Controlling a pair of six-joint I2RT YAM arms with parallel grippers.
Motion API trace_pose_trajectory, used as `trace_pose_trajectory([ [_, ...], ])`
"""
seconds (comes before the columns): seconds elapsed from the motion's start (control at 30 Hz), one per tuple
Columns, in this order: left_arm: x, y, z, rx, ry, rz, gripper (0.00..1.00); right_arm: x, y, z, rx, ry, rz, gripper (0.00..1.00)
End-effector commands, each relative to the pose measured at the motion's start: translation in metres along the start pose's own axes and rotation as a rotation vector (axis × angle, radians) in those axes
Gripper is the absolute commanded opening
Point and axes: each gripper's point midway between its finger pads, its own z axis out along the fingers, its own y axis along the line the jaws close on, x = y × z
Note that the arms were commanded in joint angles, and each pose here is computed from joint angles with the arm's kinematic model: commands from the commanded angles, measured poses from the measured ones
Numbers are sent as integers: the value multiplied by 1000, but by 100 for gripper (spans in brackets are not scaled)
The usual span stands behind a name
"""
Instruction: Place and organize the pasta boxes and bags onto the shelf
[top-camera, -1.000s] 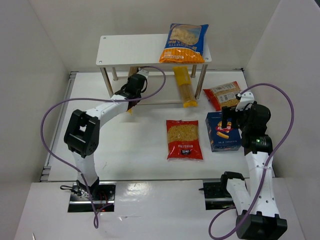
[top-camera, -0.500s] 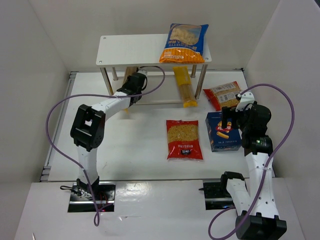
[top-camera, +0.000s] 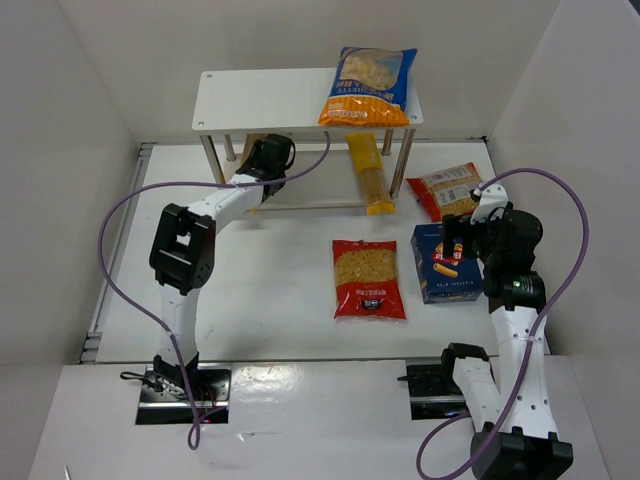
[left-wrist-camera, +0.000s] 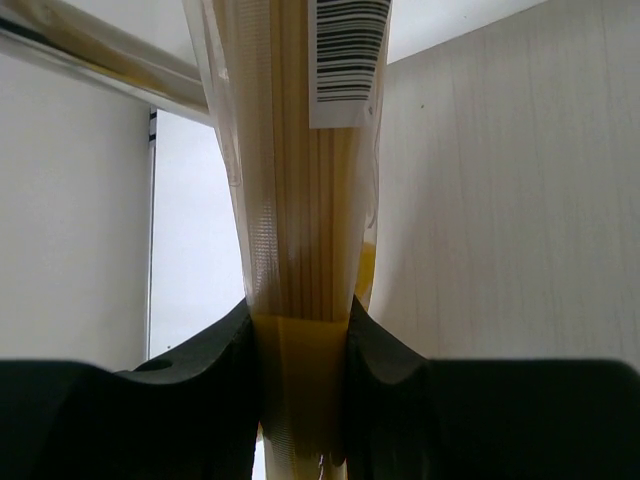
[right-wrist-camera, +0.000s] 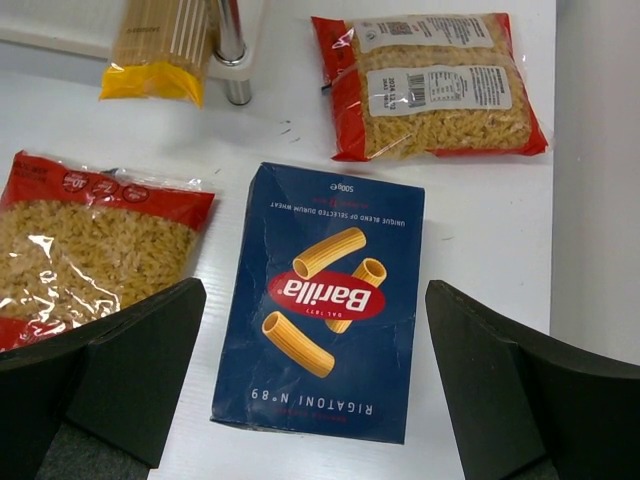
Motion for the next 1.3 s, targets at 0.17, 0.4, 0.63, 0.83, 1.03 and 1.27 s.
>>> trace_pose_trajectory([
  [0.17,-46,31,-8,-109,-89,-104,60,-2,1,-3,-9,-19,-19,99],
  [0.4,-47,33,-9,-109,-89,-104,87,-2,3,-5,-18,-22,-19,99],
  [0.63,-39,7,-25,-54,-78,-43,92,-2,3,-5,-18,-22,-29,99],
  [0.83,-24,-31,-75,70,-93,43,93,-4,5,-7,-25,-33,-31,99],
  [1.03,11,-54,-129,192,-62,126,94,-11,7,-14,-26,-66,-40,99],
  [1.27,40,-30,-171,268,-20,148,95,-11,9,-17,-31,-79,-53,99],
])
